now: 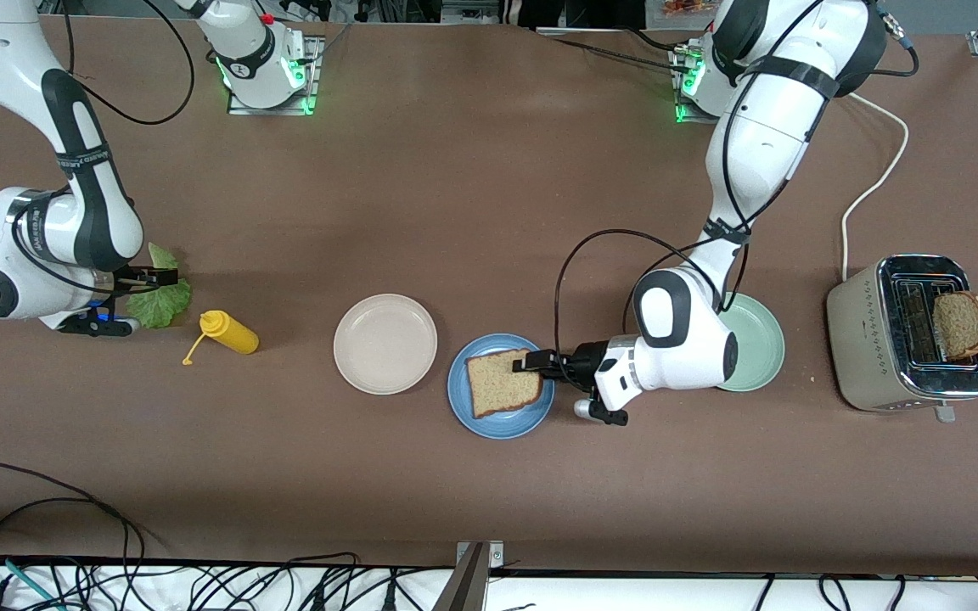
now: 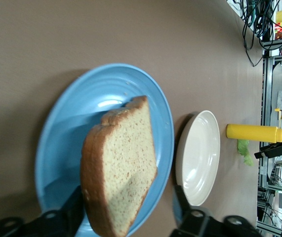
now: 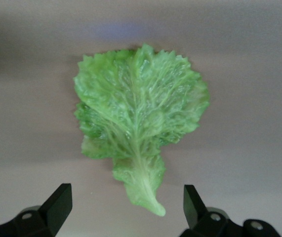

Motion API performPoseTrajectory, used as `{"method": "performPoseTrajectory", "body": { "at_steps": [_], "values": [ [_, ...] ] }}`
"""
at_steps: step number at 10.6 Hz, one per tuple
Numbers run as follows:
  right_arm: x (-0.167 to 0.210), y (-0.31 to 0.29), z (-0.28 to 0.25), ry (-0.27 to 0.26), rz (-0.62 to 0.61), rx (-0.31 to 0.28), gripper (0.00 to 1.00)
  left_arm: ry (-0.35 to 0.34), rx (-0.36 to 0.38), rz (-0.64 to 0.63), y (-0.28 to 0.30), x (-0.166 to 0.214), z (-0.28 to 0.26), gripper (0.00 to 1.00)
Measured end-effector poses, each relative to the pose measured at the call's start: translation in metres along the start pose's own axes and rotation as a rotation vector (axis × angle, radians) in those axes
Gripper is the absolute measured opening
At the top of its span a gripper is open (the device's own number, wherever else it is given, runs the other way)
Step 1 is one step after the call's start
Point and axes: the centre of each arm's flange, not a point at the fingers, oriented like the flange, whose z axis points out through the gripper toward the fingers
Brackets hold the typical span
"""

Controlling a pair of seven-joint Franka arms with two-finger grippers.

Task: Make sandwich in blue plate with both arms
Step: 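Lower the bread onto the blue plate while the right gripper reaches the lettuce, then withdraw the left gripper to the toaster while the right gripper lifts the lettuce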

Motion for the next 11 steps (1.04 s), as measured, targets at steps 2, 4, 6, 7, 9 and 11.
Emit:
{"method": "performPoseTrajectory", "body": {
  "at_steps": [2, 4, 6, 7, 9, 11],
  "values": [
    [0.004, 0.006, 0.011, -0.004, -0.023, -0.002, 1.00, 0.019, 0.003, 0.013, -0.018, 0.006, -0.014, 0.98],
    [0.007, 0.009, 0.024, -0.016, -0.027, 0.000, 1.00, 0.041, 0.005, -0.005, -0.035, 0.013, -0.032, 1.00],
    [0.010, 0.009, 0.037, -0.034, -0.031, 0.002, 1.00, 0.030, -0.001, -0.003, -0.055, 0.011, -0.042, 1.00],
    [0.011, 0.008, 0.042, -0.040, -0.032, 0.002, 0.96, 0.014, -0.008, 0.016, -0.069, 0.008, -0.048, 1.00],
    [0.012, 0.008, 0.044, -0.044, -0.033, 0.002, 0.64, 0.006, 0.000, 0.062, -0.103, 0.006, -0.081, 1.00],
    [0.012, 0.008, 0.043, -0.042, -0.033, 0.002, 0.34, -0.043, 0.113, 0.136, -0.089, 0.013, -0.130, 1.00]
  ]
}}
